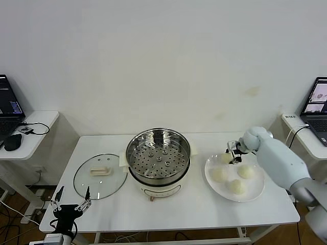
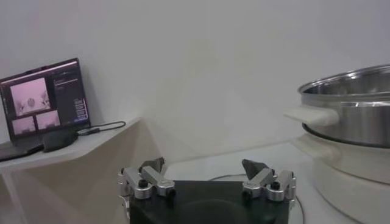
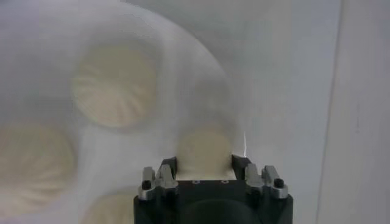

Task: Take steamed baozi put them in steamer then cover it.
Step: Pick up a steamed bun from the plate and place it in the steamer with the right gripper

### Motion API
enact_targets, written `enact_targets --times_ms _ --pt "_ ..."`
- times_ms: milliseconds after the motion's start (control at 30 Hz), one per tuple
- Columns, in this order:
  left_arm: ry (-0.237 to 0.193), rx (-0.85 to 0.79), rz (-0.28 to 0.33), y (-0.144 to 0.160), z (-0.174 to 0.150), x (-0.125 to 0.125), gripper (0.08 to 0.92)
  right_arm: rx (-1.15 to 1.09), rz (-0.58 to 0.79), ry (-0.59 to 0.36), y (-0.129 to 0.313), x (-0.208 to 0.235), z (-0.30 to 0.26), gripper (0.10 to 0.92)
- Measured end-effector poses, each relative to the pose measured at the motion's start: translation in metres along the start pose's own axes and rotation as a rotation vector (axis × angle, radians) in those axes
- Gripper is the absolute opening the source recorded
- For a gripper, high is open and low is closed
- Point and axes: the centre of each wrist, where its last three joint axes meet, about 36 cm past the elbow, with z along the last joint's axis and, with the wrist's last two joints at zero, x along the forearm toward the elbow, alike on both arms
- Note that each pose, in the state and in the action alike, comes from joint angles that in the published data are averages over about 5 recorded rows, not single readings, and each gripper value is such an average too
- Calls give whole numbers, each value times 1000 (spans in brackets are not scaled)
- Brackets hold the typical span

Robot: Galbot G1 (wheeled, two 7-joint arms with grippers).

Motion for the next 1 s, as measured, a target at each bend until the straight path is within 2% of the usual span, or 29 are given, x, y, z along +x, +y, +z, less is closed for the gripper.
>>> enact_targets --times_ms 300,567,767,1000 --pt "-1 22 16 -4 0 -4 823 30 107 -80 -36 90 -11 585" --pt "-11 39 29 -4 -3 -7 823 123 180 -208 -70 149 -67 586" --pt "-11 47 30 -2 -3 -9 823 236 191 -303 -90 165 -127 586" --pt "-19 54 25 -1 -5 -9 823 414 158 -364 -95 150 -202 585"
